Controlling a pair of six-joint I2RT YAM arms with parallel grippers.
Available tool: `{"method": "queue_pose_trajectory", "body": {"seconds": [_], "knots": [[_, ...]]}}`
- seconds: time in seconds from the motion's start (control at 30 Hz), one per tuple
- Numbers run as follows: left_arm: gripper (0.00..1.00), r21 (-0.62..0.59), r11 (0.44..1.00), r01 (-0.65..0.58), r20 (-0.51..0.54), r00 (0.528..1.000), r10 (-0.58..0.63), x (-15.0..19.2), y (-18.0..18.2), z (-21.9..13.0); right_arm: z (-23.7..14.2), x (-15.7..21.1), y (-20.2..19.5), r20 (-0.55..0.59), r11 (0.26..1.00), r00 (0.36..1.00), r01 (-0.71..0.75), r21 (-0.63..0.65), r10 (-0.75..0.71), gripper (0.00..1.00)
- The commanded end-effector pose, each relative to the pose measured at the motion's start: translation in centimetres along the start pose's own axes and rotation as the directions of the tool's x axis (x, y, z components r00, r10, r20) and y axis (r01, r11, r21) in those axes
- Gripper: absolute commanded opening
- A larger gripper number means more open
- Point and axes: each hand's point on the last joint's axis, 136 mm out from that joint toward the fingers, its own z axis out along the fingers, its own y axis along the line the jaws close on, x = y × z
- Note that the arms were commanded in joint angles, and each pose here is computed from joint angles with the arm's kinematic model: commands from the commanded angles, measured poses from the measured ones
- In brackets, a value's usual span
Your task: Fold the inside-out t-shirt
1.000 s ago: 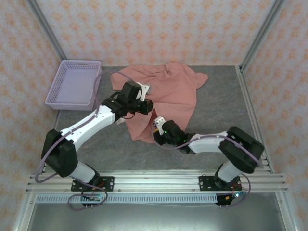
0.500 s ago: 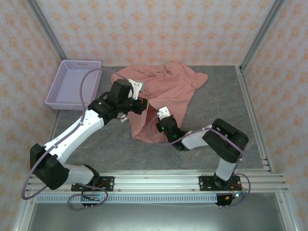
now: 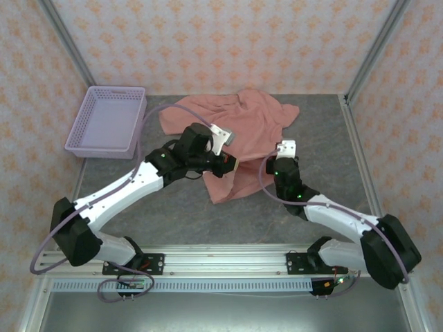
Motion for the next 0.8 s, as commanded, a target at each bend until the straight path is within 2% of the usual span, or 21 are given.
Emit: {"method": "queue_pose_trajectory", "body": {"seconds": [0.0,0.13,0.33,0.43,0.77], "knots": [[0.00,-0.025,1.000,-0.002,0.075,0.997,0.004,-2.5,0.0,-0.3,-1.6,3.5,3.3,-0.104,0.971,0.994,0.017,-0.237,-0.043,0.10],[0.00,-0.057,0.998,0.008,0.095,0.995,-0.003,-3.2,0.5,-0.6,-2.8,5.2,5.5,-0.115,0.932,0.989,0.047,-0.359,-0.094,0.17],[0.00,-0.055,0.998,-0.003,0.108,0.994,0.009,-4.1,0.0,-1.4,-3.0,6.5,8.3,-0.064,0.901,0.983,0.131,-0.413,-0.173,0.29],[0.00,-0.061,0.998,-0.008,0.109,0.994,0.015,-4.4,-0.1,-1.8,-2.3,7.2,9.7,-0.052,0.891,0.966,0.212,-0.402,-0.253,0.34],[0.00,-0.096,0.995,-0.018,0.103,0.994,0.028,-4.7,0.3,-2.4,-1.1,8.9,11.8,-0.005,0.855,0.905,0.399,-0.333,-0.424,0.38]]}}
